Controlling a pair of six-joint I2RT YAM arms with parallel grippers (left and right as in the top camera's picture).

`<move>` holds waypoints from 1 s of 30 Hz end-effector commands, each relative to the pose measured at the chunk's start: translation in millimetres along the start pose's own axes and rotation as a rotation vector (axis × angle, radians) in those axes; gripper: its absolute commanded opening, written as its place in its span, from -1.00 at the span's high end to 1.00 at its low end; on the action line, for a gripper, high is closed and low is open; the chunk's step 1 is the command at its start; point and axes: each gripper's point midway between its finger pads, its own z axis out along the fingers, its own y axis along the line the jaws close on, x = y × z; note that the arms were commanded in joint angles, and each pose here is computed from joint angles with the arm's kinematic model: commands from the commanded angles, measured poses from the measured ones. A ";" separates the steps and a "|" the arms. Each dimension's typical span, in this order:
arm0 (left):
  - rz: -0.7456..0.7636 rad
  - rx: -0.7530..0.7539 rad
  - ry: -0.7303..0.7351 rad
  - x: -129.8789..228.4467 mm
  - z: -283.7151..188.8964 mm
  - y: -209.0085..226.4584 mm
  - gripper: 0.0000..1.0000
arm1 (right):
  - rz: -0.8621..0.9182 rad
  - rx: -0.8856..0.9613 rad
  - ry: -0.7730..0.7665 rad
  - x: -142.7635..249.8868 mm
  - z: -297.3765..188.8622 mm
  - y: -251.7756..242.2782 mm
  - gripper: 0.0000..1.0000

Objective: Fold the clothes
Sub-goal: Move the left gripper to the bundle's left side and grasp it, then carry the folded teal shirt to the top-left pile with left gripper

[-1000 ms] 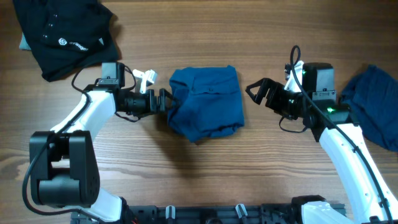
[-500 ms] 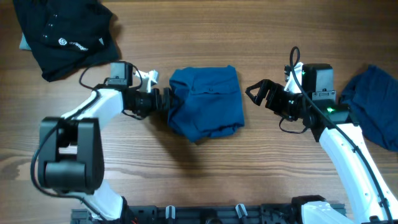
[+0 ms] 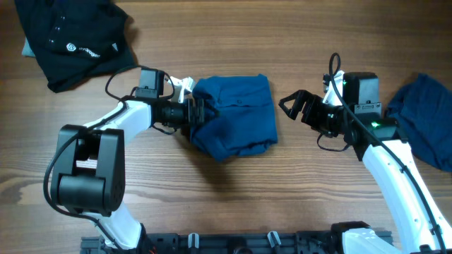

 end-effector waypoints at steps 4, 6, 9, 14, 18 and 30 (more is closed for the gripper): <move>-0.086 -0.074 0.002 2.2 14.5 14.4 -1.00 | -0.003 0.026 0.002 0.8 2.7 -7.2 -0.99; -0.133 -0.099 -0.005 1.6 20.2 19.4 -1.00 | -0.002 0.026 0.002 0.8 2.7 -7.2 -0.99; -0.258 -0.182 -0.016 4.9 29.2 37.7 -1.00 | -0.001 0.027 0.006 1.7 2.7 -7.6 -0.99; -0.292 -0.191 0.020 15.4 43.0 45.2 -1.00 | -0.001 0.028 0.006 1.6 2.7 -7.7 -0.99; -0.296 -0.197 0.045 22.9 50.8 48.5 -1.00 | -0.001 0.028 0.006 1.7 2.7 -7.8 -0.99; -0.294 -0.197 0.048 23.9 52.6 48.7 0.83 | -0.001 0.029 0.006 1.6 2.7 -7.8 -1.00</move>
